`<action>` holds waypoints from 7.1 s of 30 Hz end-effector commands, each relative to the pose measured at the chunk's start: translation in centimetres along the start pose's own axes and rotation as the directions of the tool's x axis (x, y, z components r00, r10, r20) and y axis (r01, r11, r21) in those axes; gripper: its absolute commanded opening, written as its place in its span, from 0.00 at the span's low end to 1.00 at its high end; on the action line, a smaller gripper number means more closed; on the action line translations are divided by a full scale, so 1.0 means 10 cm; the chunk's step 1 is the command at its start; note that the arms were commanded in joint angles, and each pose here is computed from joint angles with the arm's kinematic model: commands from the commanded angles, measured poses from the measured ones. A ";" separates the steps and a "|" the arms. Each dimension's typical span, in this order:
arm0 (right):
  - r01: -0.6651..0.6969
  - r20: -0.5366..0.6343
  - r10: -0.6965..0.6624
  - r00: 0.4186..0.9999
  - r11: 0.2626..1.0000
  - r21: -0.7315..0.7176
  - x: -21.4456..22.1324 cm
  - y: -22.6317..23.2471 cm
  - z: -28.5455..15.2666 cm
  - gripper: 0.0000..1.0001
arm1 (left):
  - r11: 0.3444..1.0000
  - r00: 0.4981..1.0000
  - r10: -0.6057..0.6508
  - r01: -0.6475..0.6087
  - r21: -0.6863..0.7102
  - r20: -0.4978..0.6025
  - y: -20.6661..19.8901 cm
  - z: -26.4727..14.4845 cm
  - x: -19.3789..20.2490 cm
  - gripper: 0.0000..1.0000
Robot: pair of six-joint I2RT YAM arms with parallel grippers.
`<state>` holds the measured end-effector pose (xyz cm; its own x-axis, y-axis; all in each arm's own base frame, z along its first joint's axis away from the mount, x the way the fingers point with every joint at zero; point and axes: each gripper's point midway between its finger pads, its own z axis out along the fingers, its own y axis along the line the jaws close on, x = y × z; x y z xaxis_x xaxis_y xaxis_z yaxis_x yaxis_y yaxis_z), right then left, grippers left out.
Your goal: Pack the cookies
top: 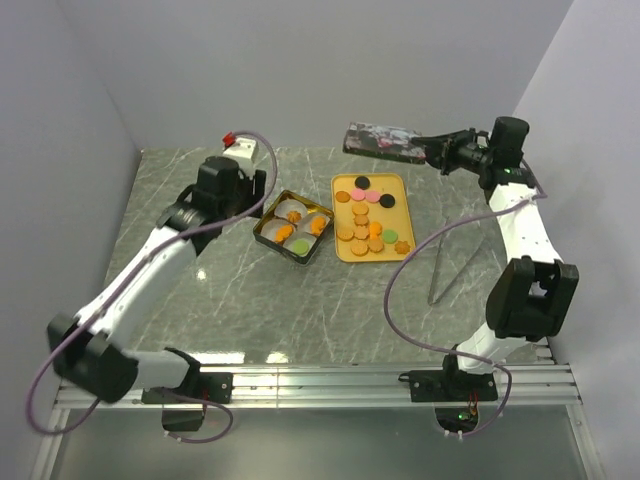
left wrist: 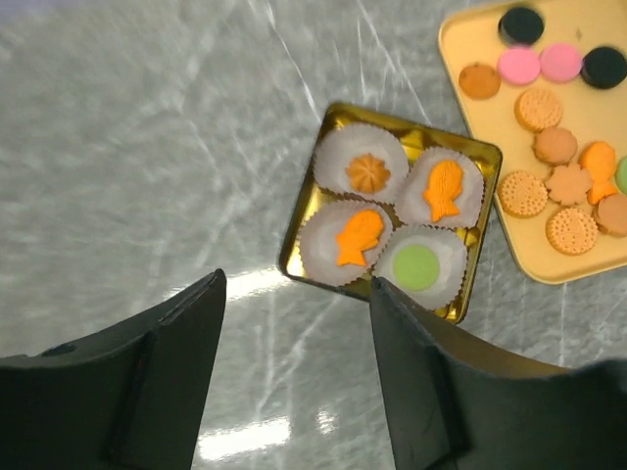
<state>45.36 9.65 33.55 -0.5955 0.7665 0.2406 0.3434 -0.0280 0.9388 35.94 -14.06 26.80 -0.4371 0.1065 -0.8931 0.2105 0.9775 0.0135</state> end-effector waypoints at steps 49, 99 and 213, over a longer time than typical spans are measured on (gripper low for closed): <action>0.213 0.082 -0.239 0.967 0.945 0.247 0.06 -0.64 -0.80 0.00 | 0.961 0.817 -0.271 0.255 -0.102 -0.509 0.18 1.69 1.43 0.06; 0.479 -0.181 -0.489 0.853 0.872 -0.098 1.54 -1.09 2.33 0.00 | 0.550 0.681 -0.696 0.710 0.440 -0.229 0.65 1.15 0.80 0.86; 0.575 -0.355 -0.467 0.810 0.753 0.320 1.39 -2.66 1.93 0.22 | 0.879 0.712 -0.338 0.473 0.064 -0.615 -0.75 1.94 1.34 0.99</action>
<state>39.90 30.13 2.39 -0.9048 0.4152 -0.0946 0.2693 0.7300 0.6282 48.44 -19.61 6.70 -0.8711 -0.2226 -0.4378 -0.0131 0.9017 -0.4322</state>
